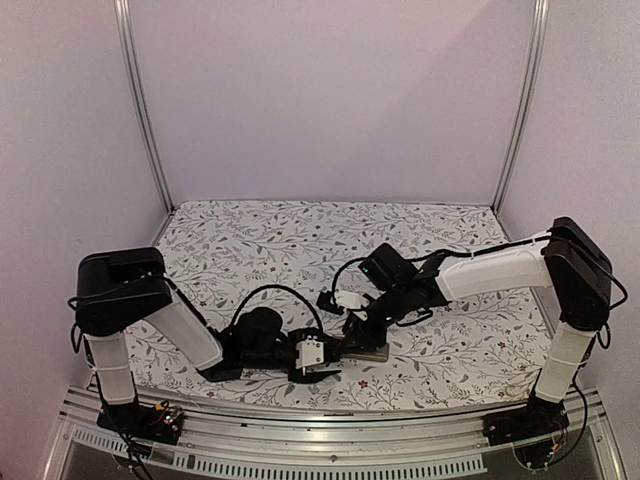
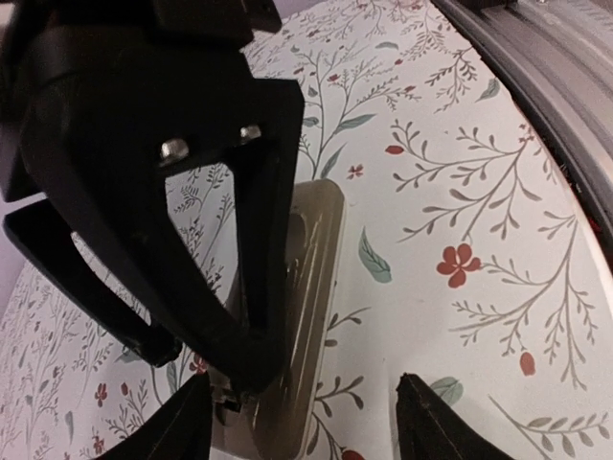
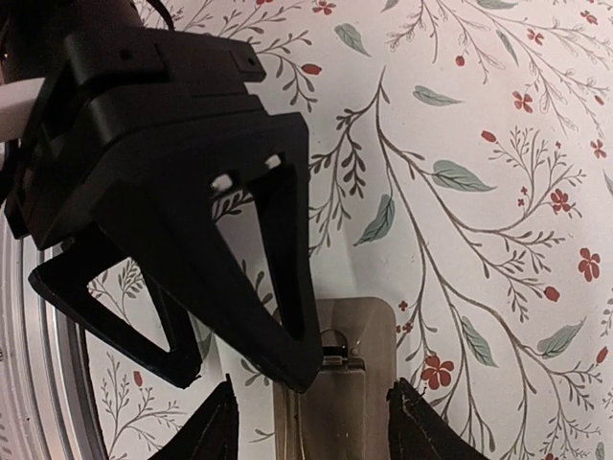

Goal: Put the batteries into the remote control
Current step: Load the battery cover onto the remote control without the battery cover, then adjust the remote control at the center of the board.

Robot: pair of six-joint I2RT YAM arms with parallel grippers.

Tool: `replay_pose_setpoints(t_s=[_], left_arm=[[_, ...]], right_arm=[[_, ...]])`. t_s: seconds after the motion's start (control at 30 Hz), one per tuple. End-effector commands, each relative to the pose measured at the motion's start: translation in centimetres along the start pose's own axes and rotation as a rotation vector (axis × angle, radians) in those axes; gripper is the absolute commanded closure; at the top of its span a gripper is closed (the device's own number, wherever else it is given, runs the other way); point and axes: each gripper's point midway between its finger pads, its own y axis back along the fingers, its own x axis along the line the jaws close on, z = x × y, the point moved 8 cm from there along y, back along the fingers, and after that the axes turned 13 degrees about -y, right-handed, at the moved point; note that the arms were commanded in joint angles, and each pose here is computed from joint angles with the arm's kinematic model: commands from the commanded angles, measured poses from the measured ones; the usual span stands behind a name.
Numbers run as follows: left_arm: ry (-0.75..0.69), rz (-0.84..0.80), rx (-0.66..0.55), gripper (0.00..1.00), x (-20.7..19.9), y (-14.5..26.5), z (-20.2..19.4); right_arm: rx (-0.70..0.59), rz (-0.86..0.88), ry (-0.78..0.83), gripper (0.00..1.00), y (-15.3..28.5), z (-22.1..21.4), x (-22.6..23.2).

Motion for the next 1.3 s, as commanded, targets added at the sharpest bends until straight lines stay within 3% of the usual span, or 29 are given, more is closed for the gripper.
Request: replay_pose_setpoints(t_s=[0.0, 0.27, 0.4, 0.53, 0.73, 0.97, 1.27], left_arm=[[-0.009, 0.025, -0.021, 0.34, 0.7, 0.7, 0.9], [0.069, 0.066, -0.029, 0.35, 1.6, 1.8, 1.3], [0.140, 0.041, 0.013, 0.36, 1.9, 2.4, 0.2], [0.186, -0.073, 0.069, 0.27, 1.5, 2.1, -1.4], [0.244, -0.119, 0.080, 0.20, 2.5, 0.8, -2.9], [0.265, -0.128, 0.092, 0.23, 2.6, -1.0, -3.7], [0.275, -0.141, 0.113, 0.39, 2.0, -1.1, -3.9]], right_arm=[[-0.101, 0.025, 0.028, 0.47, 2.4, 2.8, 1.1], [-0.186, -0.052, -0.129, 0.48, 5.8, 3.7, 0.0], [-0.254, -0.185, -0.446, 0.52, 8.5, 3.3, -0.9], [-0.304, -0.237, -0.713, 0.53, 10.0, 1.6, -0.7], [-0.379, -0.306, -0.952, 0.46, 12.2, -1.8, -1.4], [-0.363, -0.307, -0.986, 0.46, 12.0, -2.5, -1.6], [-0.343, -0.302, -0.979, 0.47, 11.6, -2.6, -1.7]])
